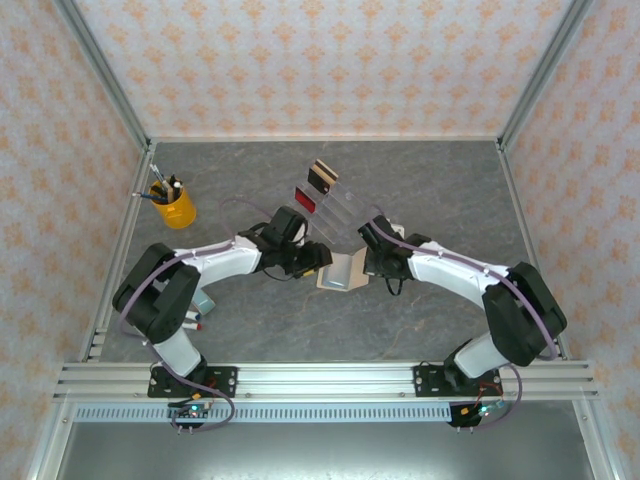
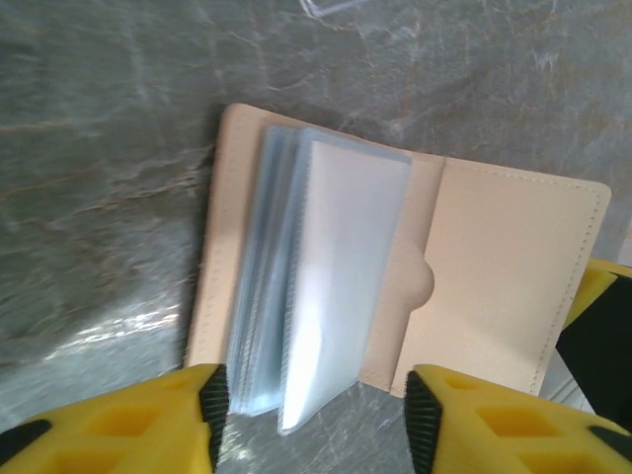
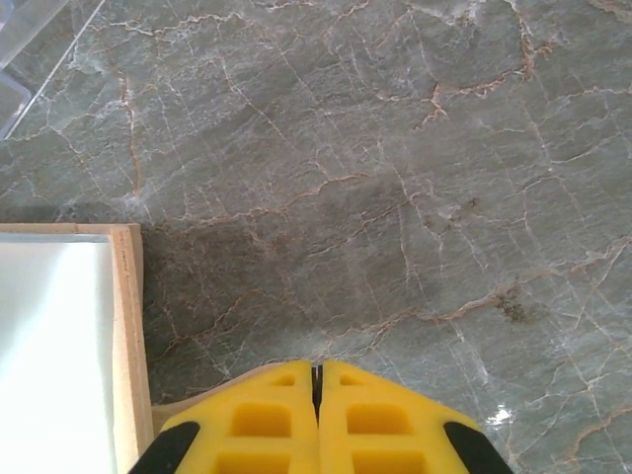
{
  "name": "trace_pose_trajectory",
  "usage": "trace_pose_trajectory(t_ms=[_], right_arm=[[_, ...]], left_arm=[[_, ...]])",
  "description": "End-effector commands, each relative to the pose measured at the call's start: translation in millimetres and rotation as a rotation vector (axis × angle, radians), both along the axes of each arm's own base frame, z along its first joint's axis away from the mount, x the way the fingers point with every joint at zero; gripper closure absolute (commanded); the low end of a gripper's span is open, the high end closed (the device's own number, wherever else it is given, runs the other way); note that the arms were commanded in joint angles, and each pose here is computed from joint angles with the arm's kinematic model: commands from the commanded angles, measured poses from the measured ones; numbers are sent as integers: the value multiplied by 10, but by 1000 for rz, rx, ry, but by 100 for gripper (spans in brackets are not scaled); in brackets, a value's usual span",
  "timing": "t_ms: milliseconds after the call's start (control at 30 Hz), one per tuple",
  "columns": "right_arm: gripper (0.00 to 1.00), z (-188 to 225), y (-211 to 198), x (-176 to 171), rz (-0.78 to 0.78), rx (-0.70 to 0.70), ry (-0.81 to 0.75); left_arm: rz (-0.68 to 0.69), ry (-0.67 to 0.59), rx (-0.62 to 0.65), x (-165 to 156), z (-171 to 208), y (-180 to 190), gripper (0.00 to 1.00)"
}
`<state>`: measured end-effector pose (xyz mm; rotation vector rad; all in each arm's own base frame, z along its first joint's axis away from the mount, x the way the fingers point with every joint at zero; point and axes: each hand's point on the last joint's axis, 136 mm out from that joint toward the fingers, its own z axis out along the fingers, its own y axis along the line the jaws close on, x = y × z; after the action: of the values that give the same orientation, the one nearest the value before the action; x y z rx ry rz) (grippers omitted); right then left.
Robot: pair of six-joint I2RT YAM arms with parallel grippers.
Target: Take the credit cards out of the card holder
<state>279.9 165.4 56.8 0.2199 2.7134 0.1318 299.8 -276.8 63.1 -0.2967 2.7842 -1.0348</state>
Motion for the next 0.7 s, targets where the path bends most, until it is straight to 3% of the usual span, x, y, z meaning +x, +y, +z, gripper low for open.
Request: trace_pose_trajectory(t_ms=[0, 300, 667], right_arm=[[94, -133, -143, -35, -17, -75, 31], [94, -231, -126, -61, -19, -67, 53], [94, -300, -108, -76, -14, -68, 75]], left_arm=[[-30, 3, -44, 45, 70, -168, 53], [-60, 64, 13, 9, -154, -206, 58], [-54, 85, 174, -44, -367, 36, 54]])
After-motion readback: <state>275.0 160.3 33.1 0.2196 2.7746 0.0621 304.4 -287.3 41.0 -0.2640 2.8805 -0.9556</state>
